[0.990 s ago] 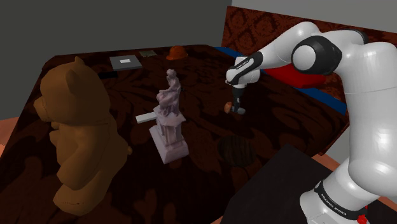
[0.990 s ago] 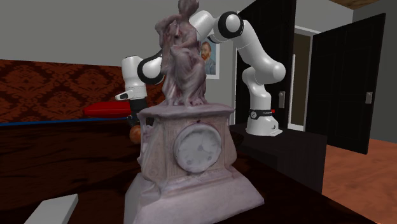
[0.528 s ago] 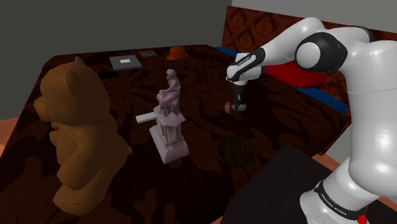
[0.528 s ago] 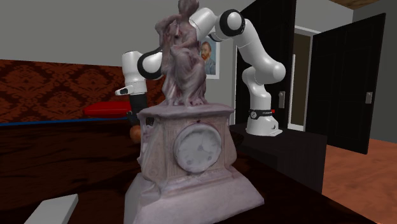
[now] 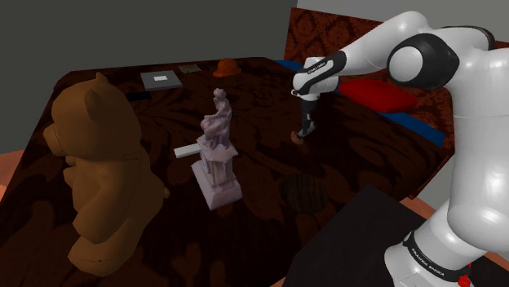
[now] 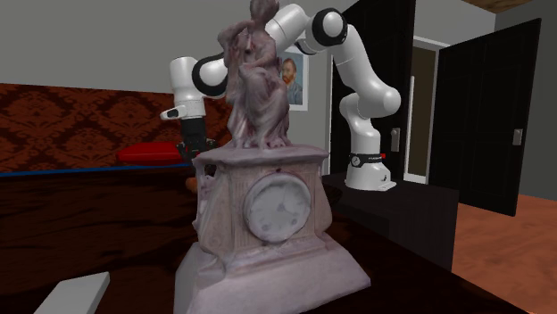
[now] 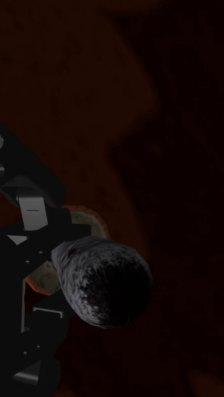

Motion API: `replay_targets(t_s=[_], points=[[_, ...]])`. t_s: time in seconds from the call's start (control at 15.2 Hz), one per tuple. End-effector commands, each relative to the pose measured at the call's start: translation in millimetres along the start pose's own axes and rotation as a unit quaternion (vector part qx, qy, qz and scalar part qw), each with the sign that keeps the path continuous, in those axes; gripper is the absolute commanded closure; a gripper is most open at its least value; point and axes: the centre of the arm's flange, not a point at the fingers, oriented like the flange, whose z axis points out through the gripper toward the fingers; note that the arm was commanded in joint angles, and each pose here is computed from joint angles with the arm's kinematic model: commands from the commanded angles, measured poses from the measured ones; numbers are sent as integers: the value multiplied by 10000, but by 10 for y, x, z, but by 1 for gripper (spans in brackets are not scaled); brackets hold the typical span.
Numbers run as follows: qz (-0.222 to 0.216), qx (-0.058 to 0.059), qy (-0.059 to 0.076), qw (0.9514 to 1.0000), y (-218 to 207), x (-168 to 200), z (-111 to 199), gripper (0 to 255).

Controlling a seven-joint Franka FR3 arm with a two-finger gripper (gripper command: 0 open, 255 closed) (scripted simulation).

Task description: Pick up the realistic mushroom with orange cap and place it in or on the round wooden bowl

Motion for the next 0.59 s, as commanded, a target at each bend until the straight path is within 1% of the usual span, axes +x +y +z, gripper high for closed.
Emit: replay_targets(t_s=[0.0, 0.53], points=[[1, 0, 0, 10000, -7, -15, -105, 255], [1, 0, 0, 10000, -49, -43, -524, 255]])
